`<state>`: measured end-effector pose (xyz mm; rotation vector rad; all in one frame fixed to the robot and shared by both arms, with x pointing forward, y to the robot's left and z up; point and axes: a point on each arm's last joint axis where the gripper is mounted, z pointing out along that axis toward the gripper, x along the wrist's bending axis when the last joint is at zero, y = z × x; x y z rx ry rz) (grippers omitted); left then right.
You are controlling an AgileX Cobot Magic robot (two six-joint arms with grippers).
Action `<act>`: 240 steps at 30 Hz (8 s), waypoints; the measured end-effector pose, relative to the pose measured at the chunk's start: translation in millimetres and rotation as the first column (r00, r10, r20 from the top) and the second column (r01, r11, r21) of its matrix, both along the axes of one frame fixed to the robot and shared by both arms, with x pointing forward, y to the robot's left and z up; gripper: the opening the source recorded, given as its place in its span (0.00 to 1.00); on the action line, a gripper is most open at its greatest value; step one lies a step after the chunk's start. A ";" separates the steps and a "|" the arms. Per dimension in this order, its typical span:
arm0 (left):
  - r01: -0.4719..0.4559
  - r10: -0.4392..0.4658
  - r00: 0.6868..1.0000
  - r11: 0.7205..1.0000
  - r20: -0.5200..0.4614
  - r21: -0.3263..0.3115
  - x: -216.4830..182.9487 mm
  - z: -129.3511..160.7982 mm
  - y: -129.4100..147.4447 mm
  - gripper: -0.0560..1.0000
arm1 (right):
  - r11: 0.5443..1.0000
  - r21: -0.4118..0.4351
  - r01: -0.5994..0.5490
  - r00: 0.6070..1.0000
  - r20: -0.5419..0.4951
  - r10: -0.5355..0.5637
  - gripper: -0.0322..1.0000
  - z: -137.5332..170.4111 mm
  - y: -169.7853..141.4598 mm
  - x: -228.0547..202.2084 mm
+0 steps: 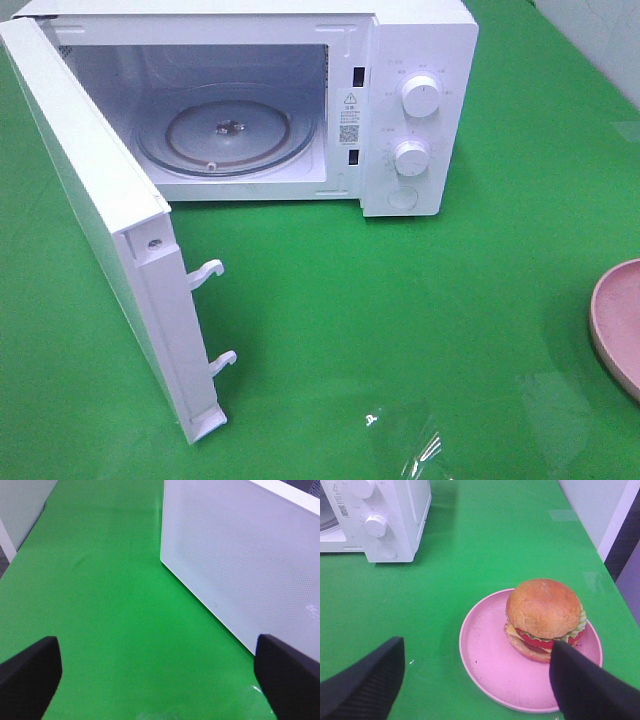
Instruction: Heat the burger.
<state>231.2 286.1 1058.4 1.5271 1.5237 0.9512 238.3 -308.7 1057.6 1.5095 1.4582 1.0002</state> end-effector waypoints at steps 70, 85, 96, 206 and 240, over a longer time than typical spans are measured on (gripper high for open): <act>-0.188 0.182 0.911 0.982 0.371 -0.019 150.3 -37.2 39.7 0.05 | 1.000 0.000 0.000 1.000 0.001 0.000 0.78 0.1 0.0 0.0; 0.048 -0.031 0.964 0.997 0.265 -0.060 201.1 -84.2 23.0 0.05 | 1.000 0.000 0.000 1.000 0.001 0.000 0.78 0.1 0.0 0.0; 0.154 -0.143 0.972 0.987 0.187 -0.046 216.5 -104.7 -14.3 0.05 | 1.000 0.000 0.000 1.000 0.001 0.000 0.78 0.1 0.0 0.0; 0.443 -0.248 0.580 0.895 -0.776 0.045 235.7 -28.1 -163.4 0.98 | 1.000 0.000 0.000 1.000 0.001 0.000 0.78 0.1 0.0 0.0; 0.082 -0.135 0.692 0.991 -0.709 -0.109 140.5 -7.1 0.2 0.98 | 1.000 0.000 0.000 1.000 0.001 0.000 0.78 0.1 0.0 0.0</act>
